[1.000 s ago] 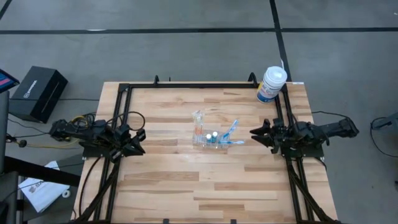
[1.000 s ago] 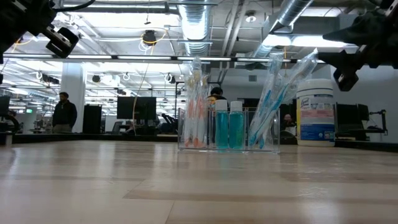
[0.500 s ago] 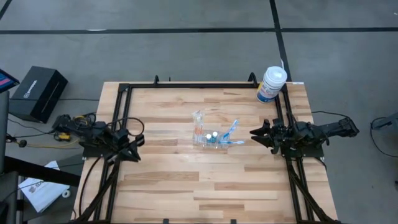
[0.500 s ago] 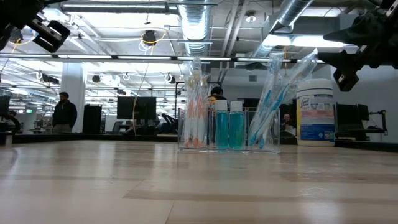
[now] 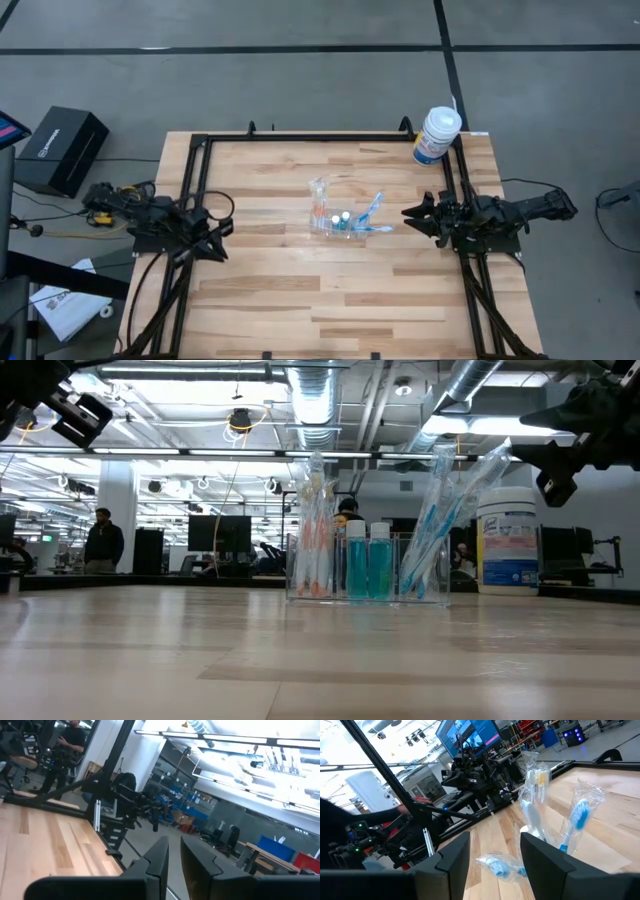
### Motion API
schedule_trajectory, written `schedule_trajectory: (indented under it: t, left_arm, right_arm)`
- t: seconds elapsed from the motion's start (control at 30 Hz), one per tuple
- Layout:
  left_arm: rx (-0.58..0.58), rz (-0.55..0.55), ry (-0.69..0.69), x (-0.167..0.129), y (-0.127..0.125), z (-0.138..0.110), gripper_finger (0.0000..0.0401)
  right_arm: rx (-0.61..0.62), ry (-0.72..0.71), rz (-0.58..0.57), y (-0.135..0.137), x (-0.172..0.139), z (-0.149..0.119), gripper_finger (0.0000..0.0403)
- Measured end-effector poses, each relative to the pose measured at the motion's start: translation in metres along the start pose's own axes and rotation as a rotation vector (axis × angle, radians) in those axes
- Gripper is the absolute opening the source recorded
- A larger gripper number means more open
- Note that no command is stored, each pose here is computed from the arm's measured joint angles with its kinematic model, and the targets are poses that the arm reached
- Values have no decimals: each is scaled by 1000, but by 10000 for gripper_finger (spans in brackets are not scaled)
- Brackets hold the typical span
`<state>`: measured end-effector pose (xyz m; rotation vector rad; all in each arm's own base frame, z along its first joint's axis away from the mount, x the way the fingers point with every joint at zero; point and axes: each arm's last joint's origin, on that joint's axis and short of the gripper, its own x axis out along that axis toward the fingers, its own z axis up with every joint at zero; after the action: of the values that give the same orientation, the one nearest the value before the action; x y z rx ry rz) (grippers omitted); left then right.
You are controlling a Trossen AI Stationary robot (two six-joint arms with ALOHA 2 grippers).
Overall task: Pick & Place toothbrushing station
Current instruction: Return to Home Position
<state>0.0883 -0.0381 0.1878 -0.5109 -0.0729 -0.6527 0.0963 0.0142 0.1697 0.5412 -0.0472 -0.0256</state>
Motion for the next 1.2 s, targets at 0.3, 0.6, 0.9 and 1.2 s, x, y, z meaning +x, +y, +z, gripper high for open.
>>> schedule_trajectory:
  t: [0.3, 0.6, 0.9, 1.2]
  left_arm:
    - [-16, 27, 47, 3, 4, -4, 43]
    - [-31, 54, 92, 7, 7, -8, 43]
    - [-45, 77, 132, 9, 10, -12, 43]
    - [-52, 89, 153, 10, 12, -14, 43]
  right_arm:
    - [0, 1, 0, 0, 0, 0, 168]
    - [-1, 1, 0, 0, 0, 0, 166]
    - [0, 1, -1, 0, 0, 0, 168]
    - [0, 1, 0, 0, 0, 0, 168]
